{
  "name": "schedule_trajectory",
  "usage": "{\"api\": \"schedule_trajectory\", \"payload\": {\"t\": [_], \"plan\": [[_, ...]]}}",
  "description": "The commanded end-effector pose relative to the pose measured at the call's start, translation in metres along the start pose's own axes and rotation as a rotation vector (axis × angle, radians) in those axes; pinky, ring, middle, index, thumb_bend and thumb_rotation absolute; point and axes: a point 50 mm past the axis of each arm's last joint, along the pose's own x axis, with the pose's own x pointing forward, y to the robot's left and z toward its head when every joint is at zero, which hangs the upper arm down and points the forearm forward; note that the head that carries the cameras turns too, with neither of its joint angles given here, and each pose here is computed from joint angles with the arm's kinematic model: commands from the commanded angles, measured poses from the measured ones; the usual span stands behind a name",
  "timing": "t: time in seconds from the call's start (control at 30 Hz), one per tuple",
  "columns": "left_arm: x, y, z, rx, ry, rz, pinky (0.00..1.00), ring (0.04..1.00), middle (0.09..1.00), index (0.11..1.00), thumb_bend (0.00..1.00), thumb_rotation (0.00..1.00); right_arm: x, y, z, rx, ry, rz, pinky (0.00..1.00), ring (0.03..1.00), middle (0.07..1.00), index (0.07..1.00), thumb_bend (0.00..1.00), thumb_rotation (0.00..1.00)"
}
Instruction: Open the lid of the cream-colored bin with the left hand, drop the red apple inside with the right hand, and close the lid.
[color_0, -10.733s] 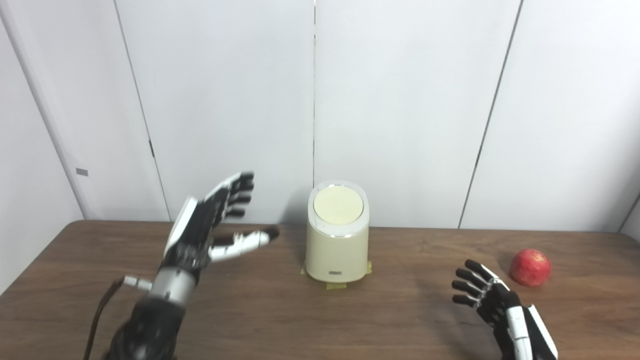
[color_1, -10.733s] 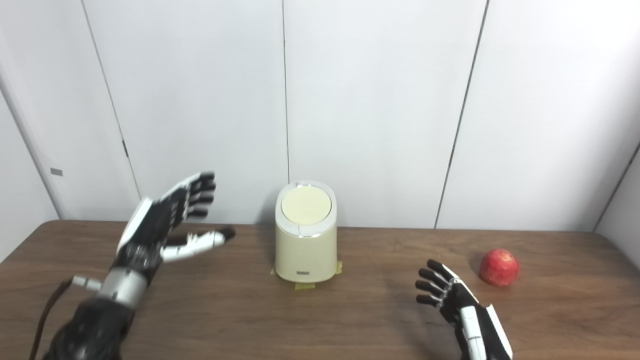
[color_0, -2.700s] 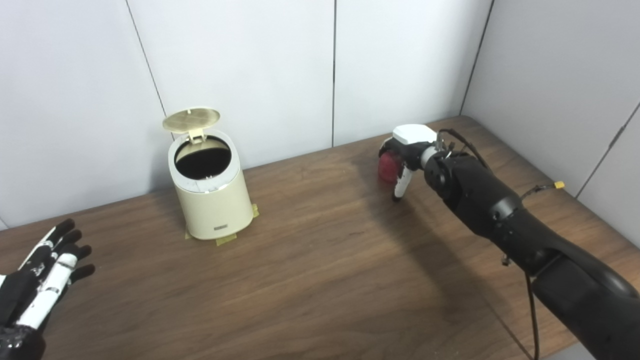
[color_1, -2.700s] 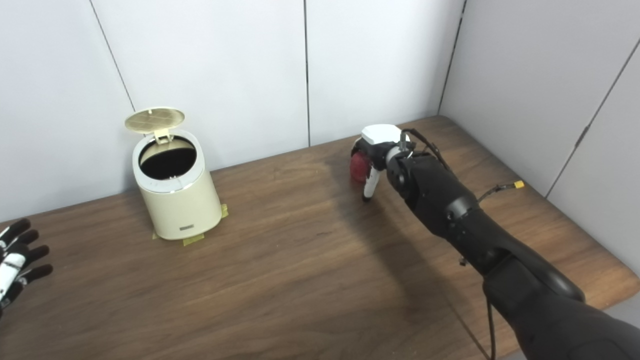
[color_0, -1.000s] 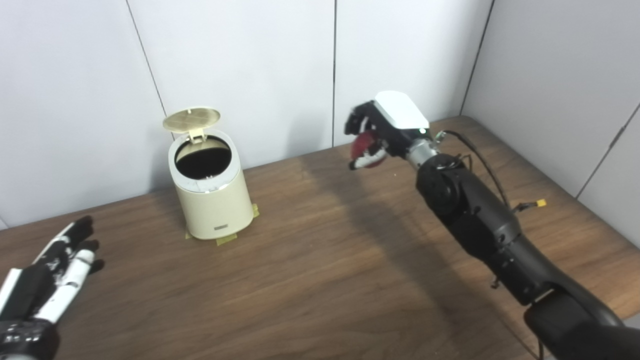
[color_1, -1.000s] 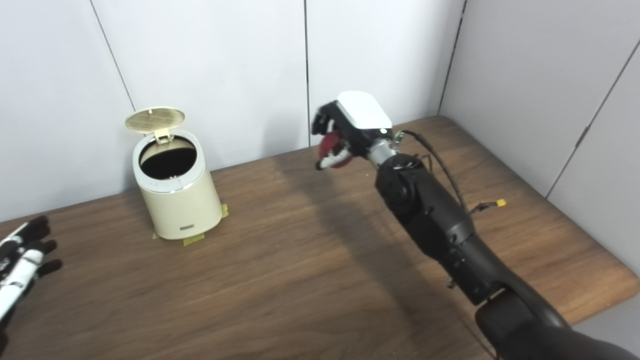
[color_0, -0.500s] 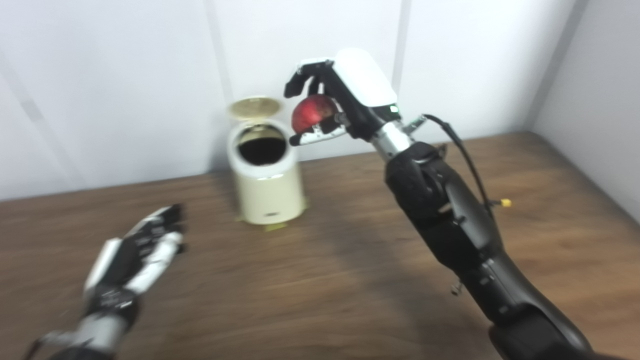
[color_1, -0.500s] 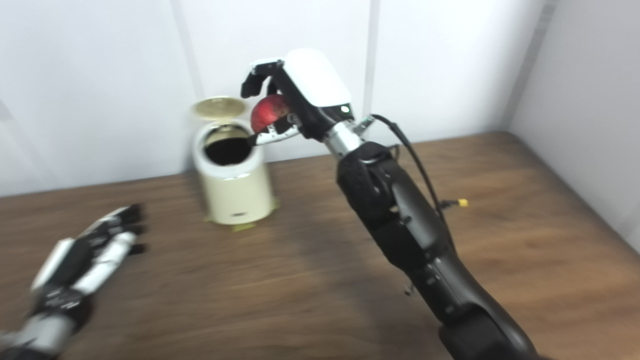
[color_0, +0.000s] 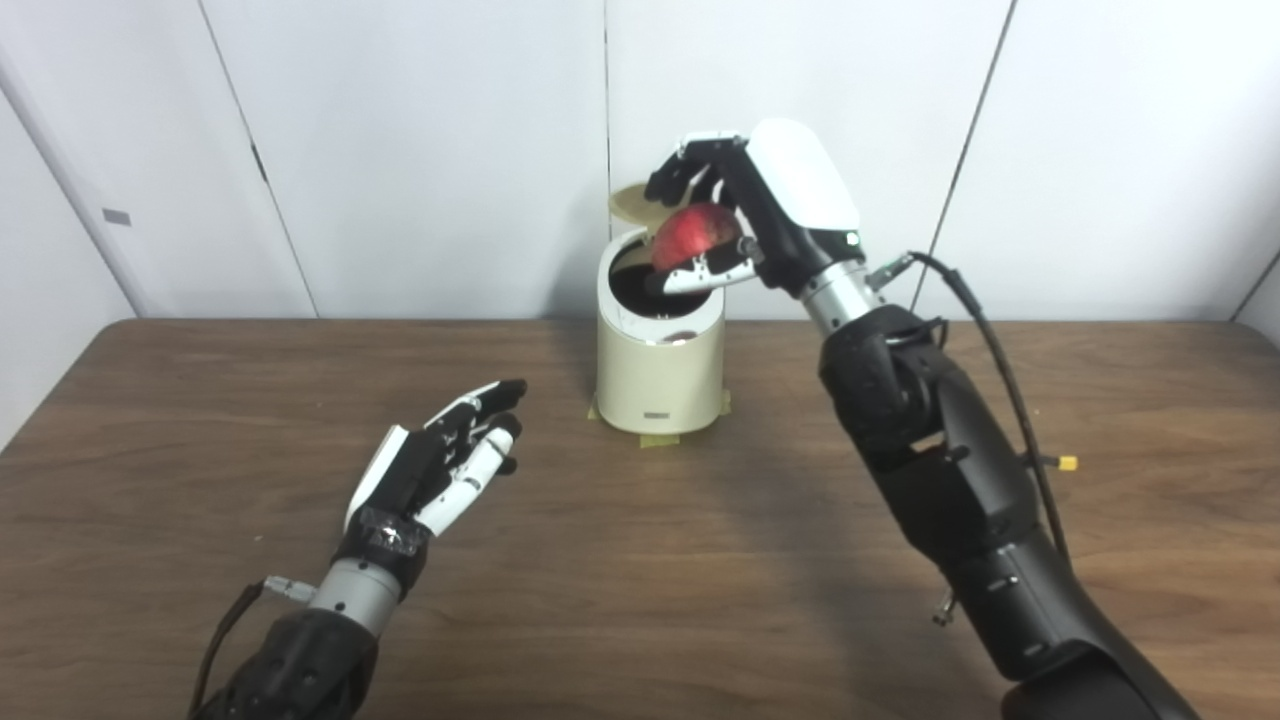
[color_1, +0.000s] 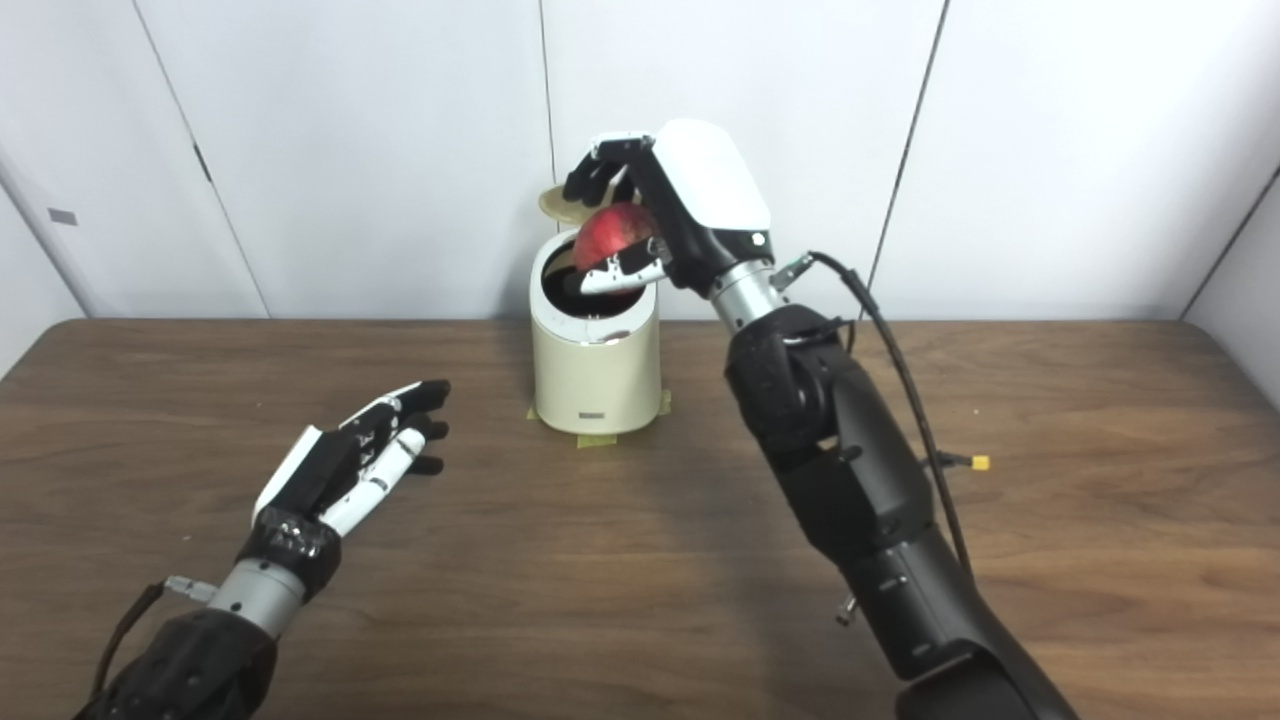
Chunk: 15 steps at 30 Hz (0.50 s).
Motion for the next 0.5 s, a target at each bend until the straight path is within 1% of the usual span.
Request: {"api": "schedule_trajectory", "payload": {"t": [0.0, 0.07, 0.13, 0.33, 0.47], "plan": [[0.005, 0.005, 0.01, 0.024, -0.049, 0.028, 0.74, 0.839, 0.892, 0.864, 0.31, 0.63, 0.025, -0.018, 0.018, 0.005, -0.09, -0.084, 0.32, 0.394, 0.507, 0.512, 0.5, 0.0], [0.005, 0.004, 0.01, 0.023, -0.052, 0.034, 0.73, 0.832, 0.882, 0.853, 0.32, 0.62, 0.027, -0.014, 0.015, 0.005, -0.089, -0.081, 0.32, 0.393, 0.504, 0.511, 0.5, 0.0], [0.005, 0.002, 0.01, 0.03, -0.055, 0.032, 0.73, 0.831, 0.872, 0.848, 0.33, 0.63, 0.027, -0.009, 0.01, 0.002, -0.086, -0.074, 0.33, 0.39, 0.501, 0.508, 0.5, 0.0], [0.003, 0.001, 0.011, 0.037, -0.067, 0.025, 0.73, 0.84, 0.879, 0.867, 0.32, 0.63, 0.031, 0.002, 0.002, 0.015, -0.05, -0.042, 0.34, 0.387, 0.502, 0.513, 0.5, 0.0], [0.002, 0.002, 0.012, 0.037, -0.072, 0.028, 0.73, 0.847, 0.901, 0.873, 0.31, 0.6, 0.035, 0.008, -0.004, 0.015, -0.022, -0.029, 0.36, 0.387, 0.498, 0.514, 0.5, 0.0]]}}
